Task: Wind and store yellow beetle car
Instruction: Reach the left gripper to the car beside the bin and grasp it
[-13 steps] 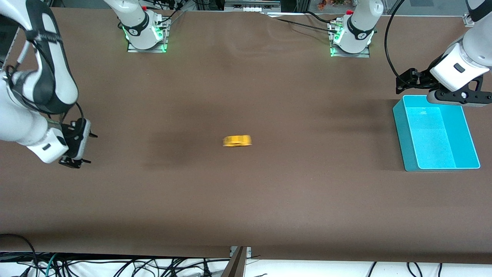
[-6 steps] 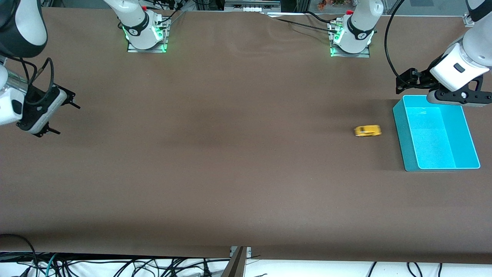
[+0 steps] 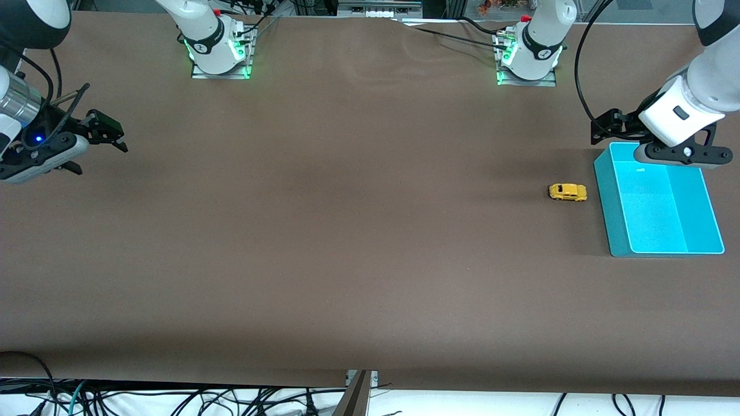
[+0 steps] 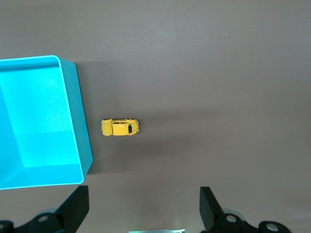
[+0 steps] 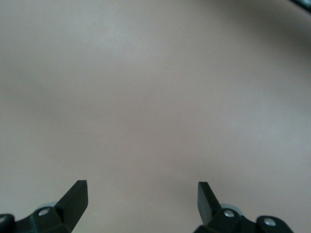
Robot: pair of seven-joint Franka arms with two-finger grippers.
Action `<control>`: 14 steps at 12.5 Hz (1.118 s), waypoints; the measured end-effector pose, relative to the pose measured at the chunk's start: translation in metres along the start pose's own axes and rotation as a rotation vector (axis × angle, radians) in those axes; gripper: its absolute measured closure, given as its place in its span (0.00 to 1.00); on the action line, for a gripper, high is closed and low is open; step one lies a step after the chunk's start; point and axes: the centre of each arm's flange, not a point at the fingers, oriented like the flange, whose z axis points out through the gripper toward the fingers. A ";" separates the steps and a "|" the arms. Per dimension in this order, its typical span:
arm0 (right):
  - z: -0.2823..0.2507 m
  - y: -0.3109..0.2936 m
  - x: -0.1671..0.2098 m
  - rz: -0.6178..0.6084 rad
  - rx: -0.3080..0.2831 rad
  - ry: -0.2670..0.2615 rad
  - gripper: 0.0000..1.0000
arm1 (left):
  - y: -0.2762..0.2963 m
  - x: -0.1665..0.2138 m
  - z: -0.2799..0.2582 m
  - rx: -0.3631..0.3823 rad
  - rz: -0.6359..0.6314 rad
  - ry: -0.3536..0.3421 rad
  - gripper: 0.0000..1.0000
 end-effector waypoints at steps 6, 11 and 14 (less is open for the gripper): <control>-0.016 -0.022 -0.010 0.267 0.004 -0.027 0.00 | -0.004 0.031 0.061 -0.024 0.292 -0.108 0.00; -0.018 -0.034 -0.010 0.294 0.004 -0.040 0.00 | -0.013 0.043 0.158 0.024 0.614 -0.144 0.00; -0.019 -0.034 -0.010 0.296 0.003 -0.045 0.00 | -0.033 0.034 0.220 0.025 0.847 -0.127 0.00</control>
